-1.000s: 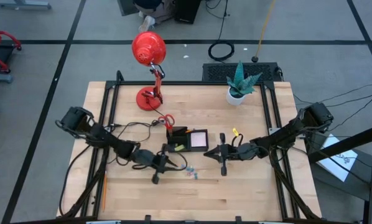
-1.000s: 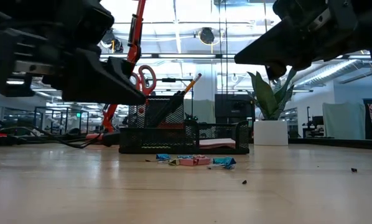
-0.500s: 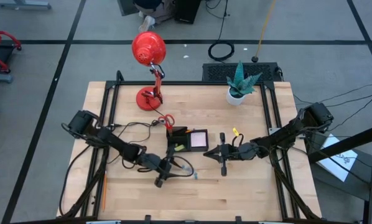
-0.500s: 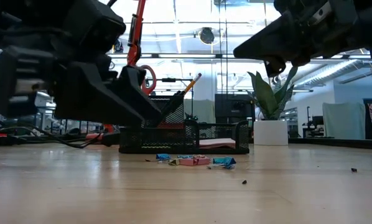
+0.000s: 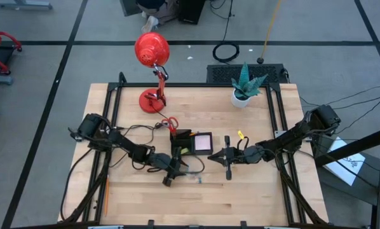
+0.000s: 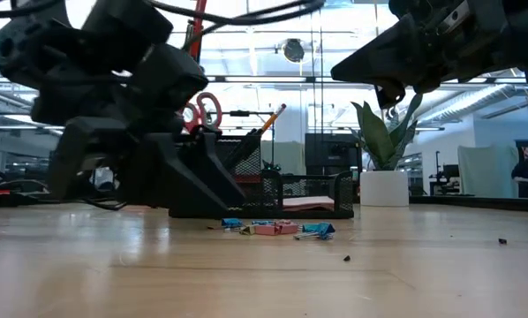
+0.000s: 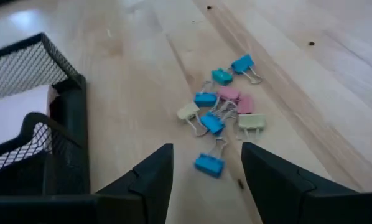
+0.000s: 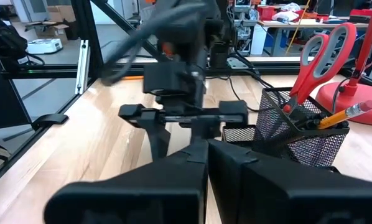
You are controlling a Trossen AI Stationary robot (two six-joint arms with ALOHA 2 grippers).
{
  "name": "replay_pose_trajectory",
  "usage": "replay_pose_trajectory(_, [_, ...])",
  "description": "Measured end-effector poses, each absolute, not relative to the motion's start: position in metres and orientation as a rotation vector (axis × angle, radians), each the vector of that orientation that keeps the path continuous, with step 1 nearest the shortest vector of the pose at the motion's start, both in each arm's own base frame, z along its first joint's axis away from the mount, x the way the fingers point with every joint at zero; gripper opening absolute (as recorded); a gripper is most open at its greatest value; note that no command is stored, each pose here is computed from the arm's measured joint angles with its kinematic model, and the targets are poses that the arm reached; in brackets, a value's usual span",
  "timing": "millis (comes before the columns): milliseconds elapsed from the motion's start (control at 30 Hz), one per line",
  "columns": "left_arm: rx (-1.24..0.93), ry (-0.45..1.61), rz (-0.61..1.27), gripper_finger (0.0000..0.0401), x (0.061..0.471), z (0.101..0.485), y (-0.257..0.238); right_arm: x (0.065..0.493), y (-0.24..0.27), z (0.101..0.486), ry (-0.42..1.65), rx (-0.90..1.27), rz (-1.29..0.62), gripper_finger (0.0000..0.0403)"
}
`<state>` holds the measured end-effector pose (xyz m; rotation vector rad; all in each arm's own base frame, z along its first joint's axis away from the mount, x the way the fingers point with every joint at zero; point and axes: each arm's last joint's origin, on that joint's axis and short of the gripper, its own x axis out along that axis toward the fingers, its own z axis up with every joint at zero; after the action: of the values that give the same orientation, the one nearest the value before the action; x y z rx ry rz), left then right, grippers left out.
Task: Pick and place office supplies into organizer
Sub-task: Put the blue binder clip into the black desk organizer
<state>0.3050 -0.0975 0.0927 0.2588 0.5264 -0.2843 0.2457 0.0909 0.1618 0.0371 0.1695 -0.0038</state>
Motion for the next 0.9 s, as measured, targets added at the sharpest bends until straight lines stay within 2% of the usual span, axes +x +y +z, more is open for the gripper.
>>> replay_pose_trajectory(167, [0.211,0.581,-0.322,0.0198,0.305,0.089,-0.088,0.246,0.091,0.162,0.17,0.037,-0.004,0.0004])
replay_pose_trajectory(900, [0.205,0.561,-0.488,0.0198,0.31,0.089,-0.062,0.246,0.09,0.161,0.172,0.034,-0.005,0.0004])
